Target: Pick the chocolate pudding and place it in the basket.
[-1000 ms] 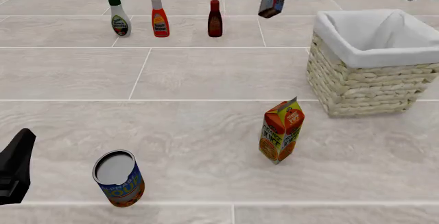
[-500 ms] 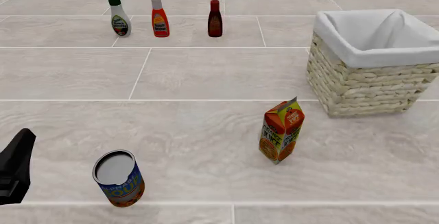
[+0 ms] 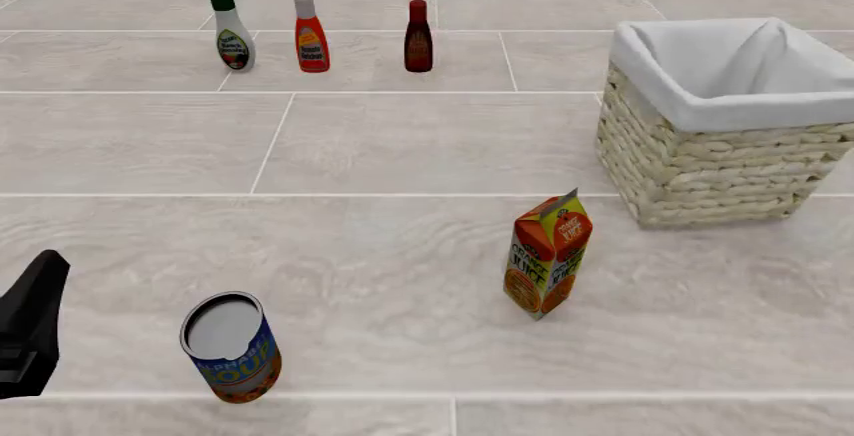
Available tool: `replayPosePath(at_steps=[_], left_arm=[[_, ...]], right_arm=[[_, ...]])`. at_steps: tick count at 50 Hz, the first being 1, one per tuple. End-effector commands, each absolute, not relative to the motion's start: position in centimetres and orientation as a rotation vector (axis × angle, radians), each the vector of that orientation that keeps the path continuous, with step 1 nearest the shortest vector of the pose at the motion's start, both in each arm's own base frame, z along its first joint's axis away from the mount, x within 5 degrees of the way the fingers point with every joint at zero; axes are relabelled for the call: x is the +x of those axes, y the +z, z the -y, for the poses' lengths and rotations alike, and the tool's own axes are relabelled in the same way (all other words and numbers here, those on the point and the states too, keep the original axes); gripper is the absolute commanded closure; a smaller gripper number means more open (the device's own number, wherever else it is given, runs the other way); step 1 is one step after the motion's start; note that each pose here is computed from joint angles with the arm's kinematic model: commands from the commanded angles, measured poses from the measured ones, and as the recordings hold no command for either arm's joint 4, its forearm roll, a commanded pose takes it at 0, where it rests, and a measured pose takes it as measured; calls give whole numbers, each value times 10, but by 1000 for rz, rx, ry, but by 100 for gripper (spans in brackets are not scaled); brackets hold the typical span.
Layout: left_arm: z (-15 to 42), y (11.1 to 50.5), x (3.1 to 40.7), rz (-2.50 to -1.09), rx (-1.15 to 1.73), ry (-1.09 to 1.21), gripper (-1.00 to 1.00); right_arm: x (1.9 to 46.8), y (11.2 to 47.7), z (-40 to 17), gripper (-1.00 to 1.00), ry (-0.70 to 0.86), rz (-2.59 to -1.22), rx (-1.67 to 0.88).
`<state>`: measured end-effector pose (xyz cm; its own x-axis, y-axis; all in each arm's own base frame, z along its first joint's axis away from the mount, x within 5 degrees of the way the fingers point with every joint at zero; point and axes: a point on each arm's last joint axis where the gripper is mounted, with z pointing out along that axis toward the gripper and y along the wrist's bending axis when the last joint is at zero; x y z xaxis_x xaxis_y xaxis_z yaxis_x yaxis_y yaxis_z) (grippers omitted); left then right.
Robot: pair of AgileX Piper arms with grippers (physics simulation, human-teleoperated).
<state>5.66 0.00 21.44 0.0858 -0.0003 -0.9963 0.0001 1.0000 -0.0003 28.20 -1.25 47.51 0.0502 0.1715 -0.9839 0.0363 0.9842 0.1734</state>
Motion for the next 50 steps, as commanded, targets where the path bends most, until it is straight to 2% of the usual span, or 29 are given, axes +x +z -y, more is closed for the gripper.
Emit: replayPosePath(at_steps=[1, 13, 24, 50], left_arm=[[0, 214, 57, -1485, 0, 0, -100], [0, 214, 57, -1485, 0, 0, -100], [0, 214, 57, -1485, 0, 0, -100], [0, 214, 57, -1485, 0, 0, -100]], right_arm=[[258, 477, 33, 100, -3, -1445, 182], [250, 471, 44, 100, -64, -1419, 191], [281, 450, 51, 100, -58, -1502, 218], [310, 432, 67, 100, -44, -1525, 284]])
